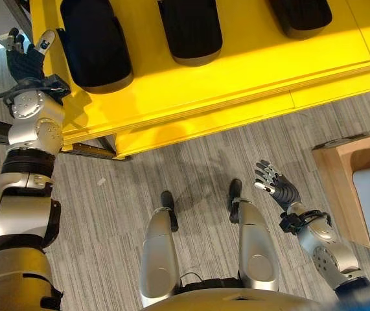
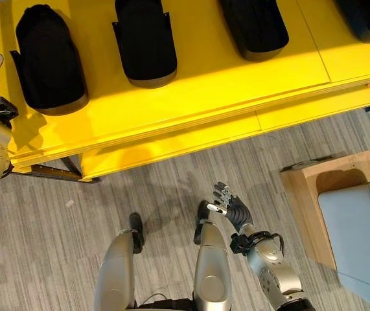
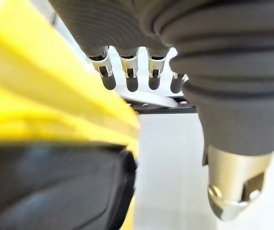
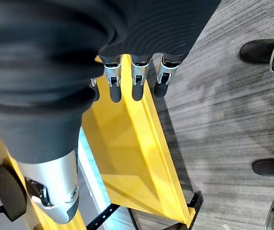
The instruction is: Move parts from the plastic box to the shelf.
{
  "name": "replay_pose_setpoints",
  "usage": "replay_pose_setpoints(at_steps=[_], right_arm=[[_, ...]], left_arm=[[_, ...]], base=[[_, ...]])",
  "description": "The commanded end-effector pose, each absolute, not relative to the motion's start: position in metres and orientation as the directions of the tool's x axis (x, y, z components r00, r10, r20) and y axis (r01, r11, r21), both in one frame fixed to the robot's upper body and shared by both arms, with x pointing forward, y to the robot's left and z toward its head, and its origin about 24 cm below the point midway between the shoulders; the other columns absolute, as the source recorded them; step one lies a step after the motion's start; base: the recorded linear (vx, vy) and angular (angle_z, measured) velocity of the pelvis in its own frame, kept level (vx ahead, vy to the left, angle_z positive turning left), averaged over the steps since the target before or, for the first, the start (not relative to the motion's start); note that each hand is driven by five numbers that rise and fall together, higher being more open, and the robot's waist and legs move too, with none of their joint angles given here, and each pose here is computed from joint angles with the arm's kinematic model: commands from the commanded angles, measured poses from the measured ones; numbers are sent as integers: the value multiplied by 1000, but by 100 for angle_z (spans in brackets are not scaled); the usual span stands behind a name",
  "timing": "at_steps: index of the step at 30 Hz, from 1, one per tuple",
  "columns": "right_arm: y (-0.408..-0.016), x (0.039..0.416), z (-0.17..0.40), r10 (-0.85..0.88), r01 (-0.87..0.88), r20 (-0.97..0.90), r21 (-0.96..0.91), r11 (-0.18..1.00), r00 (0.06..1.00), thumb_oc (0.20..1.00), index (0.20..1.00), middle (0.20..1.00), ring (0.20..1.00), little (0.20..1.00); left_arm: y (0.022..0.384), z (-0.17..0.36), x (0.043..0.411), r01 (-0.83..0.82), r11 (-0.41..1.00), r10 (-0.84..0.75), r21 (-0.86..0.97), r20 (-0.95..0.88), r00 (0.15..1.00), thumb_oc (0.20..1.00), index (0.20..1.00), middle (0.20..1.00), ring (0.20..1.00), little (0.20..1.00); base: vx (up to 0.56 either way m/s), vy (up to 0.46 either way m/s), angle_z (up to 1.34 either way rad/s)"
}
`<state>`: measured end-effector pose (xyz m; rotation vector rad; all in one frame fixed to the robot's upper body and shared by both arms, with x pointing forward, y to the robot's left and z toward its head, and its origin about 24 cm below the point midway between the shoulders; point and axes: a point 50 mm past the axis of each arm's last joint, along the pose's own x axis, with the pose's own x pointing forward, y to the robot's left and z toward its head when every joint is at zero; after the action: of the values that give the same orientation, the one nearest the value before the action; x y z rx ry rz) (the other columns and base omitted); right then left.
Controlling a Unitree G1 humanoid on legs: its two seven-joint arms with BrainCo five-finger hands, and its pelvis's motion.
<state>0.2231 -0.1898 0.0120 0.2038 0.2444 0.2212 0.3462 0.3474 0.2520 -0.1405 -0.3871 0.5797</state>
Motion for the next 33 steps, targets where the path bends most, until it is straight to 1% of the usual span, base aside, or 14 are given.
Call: replay_pose_setpoints(at_steps=[1,6,9,11,12,13,15,17,18,19,22,23,27,33], right_arm=[[-201,210,9,231,-182,-220,220,958,948,1000,1000,1000,1000,1000],[-203,207,6,232,-180,-231,223,958,945,1000,1000,1000,1000,1000],[-206,207,8,235,-184,-224,226,957,946,1000,1000,1000,1000,1000],[-207,206,8,236,-185,-223,227,956,946,1000,1000,1000,1000,1000],[-209,205,9,229,-179,-217,228,957,949,1000,1000,1000,1000,1000],[-209,205,9,230,-180,-217,227,957,949,1000,1000,1000,1000,1000],[-215,203,10,214,-166,-209,226,960,954,1000,1000,1000,1000,1000],[-216,202,10,214,-166,-210,222,961,954,1000,1000,1000,1000,1000],[-218,202,10,202,-157,-209,214,964,957,1000,1000,1000,1000,1000],[-219,201,10,200,-155,-211,211,965,957,1000,1000,1000,1000,1000],[-221,200,11,195,-153,-210,201,968,958,1000,1000,1000,1000,1000],[-221,200,11,195,-153,-210,201,968,958,1000,1000,1000,1000,1000],[-224,202,14,174,-137,-190,194,971,966,1000,1000,1000,1000,1000],[-226,203,18,154,-122,-171,183,976,973,1000,1000,1000,1000,1000]], left_arm=[[367,275,325,-551,824,547,-134,441,711,1000,1000,1000,1000,1000],[374,282,317,-585,809,536,-54,474,698,1000,1000,1000,1000,1000],[373,289,309,-606,791,481,84,527,701,1000,1000,1000,1000,1000],[371,289,308,-605,788,465,110,537,703,1000,1000,1000,1000,1000],[363,290,302,-600,772,399,207,577,713,1000,1000,1000,1000,1000],[364,289,301,-601,772,401,207,576,713,1000,1000,1000,1000,1000],[351,270,288,-587,750,322,305,607,727,1000,1000,1000,1000,1000],[347,262,286,-574,758,311,309,603,735,1000,1000,1000,1000,1000],[341,250,284,-541,785,293,302,589,753,1000,1000,1000,1000,1000],[338,246,283,-539,792,297,287,591,750,1000,1000,1000,1000,1000],[319,228,281,-495,799,236,340,581,779,1000,1000,1000,1000,1000],[319,228,281,-495,799,236,340,580,779,1000,1000,1000,1000,1000],[289,197,280,-439,808,174,392,554,814,1000,1000,1000,1000,1000],[257,172,281,-392,772,91,501,523,847,1000,1000,1000,1000,1000]], base=[[0,0,0],[-43,-1,2],[-3,-20,5],[0,0,0],[0,0,0],[0,0,0],[16,-10,0],[0,0,0],[0,0,0],[0,0,0],[0,0,0],[0,0,0],[0,0,0],[-1,-1,-1]])
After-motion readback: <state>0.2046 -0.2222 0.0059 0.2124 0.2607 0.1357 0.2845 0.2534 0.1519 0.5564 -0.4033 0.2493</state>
